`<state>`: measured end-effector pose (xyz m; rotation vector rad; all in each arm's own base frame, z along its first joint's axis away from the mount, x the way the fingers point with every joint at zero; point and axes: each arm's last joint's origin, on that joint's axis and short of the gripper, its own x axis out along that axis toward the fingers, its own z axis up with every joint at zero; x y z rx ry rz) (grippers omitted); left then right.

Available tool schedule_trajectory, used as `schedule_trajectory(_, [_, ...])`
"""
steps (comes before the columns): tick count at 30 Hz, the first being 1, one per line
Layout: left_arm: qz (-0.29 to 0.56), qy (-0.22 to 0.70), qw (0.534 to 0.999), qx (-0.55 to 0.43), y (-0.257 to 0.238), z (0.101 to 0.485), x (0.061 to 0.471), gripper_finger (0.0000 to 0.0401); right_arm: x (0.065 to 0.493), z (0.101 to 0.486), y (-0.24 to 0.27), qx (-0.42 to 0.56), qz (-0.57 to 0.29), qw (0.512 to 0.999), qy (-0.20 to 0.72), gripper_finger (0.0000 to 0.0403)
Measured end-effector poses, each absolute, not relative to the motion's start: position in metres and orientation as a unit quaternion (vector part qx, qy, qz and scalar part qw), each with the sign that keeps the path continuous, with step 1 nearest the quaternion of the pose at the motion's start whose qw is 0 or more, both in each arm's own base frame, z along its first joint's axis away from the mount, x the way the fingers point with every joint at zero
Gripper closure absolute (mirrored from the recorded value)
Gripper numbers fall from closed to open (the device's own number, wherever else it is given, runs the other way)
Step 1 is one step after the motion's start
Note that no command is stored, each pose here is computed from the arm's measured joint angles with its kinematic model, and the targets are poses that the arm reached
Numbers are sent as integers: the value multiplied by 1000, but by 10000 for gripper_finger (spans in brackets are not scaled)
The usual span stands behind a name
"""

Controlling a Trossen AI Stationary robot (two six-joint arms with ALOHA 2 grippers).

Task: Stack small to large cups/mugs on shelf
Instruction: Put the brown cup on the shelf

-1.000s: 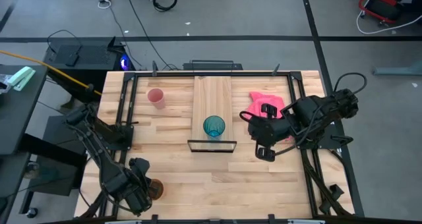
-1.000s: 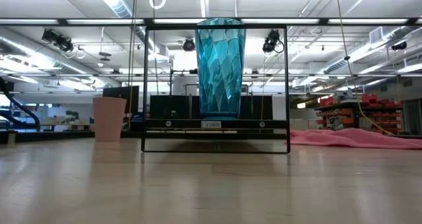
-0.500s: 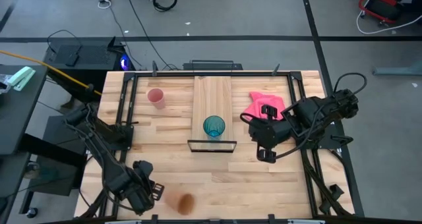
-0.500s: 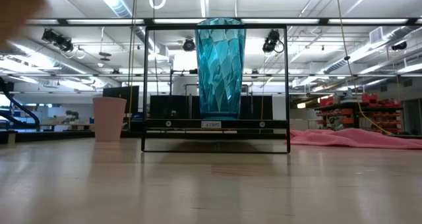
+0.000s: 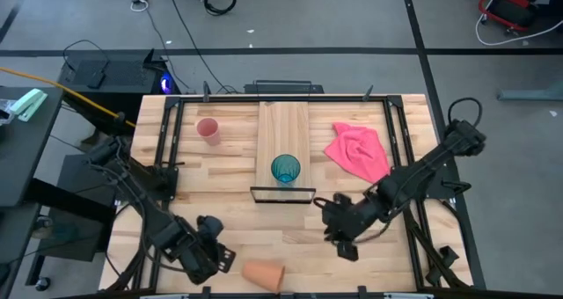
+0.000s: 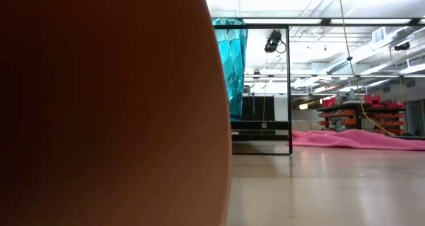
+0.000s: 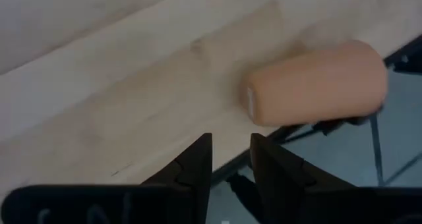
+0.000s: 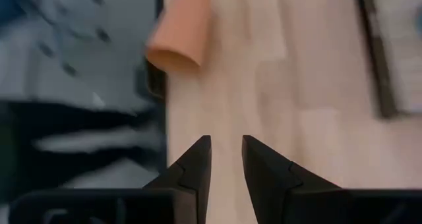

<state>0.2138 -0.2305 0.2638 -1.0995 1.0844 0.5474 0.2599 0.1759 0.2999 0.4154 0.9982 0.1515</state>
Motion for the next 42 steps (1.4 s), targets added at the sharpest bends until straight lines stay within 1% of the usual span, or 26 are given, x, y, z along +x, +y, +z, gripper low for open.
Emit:
schedule_trajectory(2, [227, 485, 686, -492, -229, 265, 220, 287, 261, 287, 180, 247, 91, 855, 446, 313])
schedule_trajectory(7, [166, 474, 704, -503, -228, 271, 237, 290, 255, 254, 193, 356, 116, 839, 396, 316])
schedule_trajectory(9, [147, 468, 708, -509, -229, 271, 240, 291, 254, 245, 199, 410, 135, 825, 365, 316])
schedule_trajectory(13, [129, 488, 696, -511, -232, 259, 239, 289, 254, 223, 206, 492, 148, 792, 330, 316])
schedule_trajectory(18, [116, 491, 690, -519, -235, 226, 233, 287, 262, 204, 215, 529, 104, 778, 324, 317])
schedule_trajectory(21, [87, 466, 689, -548, -236, 207, 230, 290, 273, 195, 223, 554, 88, 763, 322, 317])
schedule_trajectory(25, [67, 419, 701, -573, -234, 189, 225, 290, 288, 181, 233, 569, 70, 750, 329, 317])
schedule_trajectory(29, [68, 415, 707, -568, -235, 184, 221, 287, 306, 160, 237, 581, 39, 739, 339, 317])
schedule_trajectory(36, [88, 420, 715, -551, -235, 174, 222, 291, 343, 132, 240, 610, 25, 725, 317, 316])
schedule_trajectory(42, [90, 419, 715, -552, -236, 170, 225, 287, 364, 135, 243, 612, 33, 732, 297, 316])
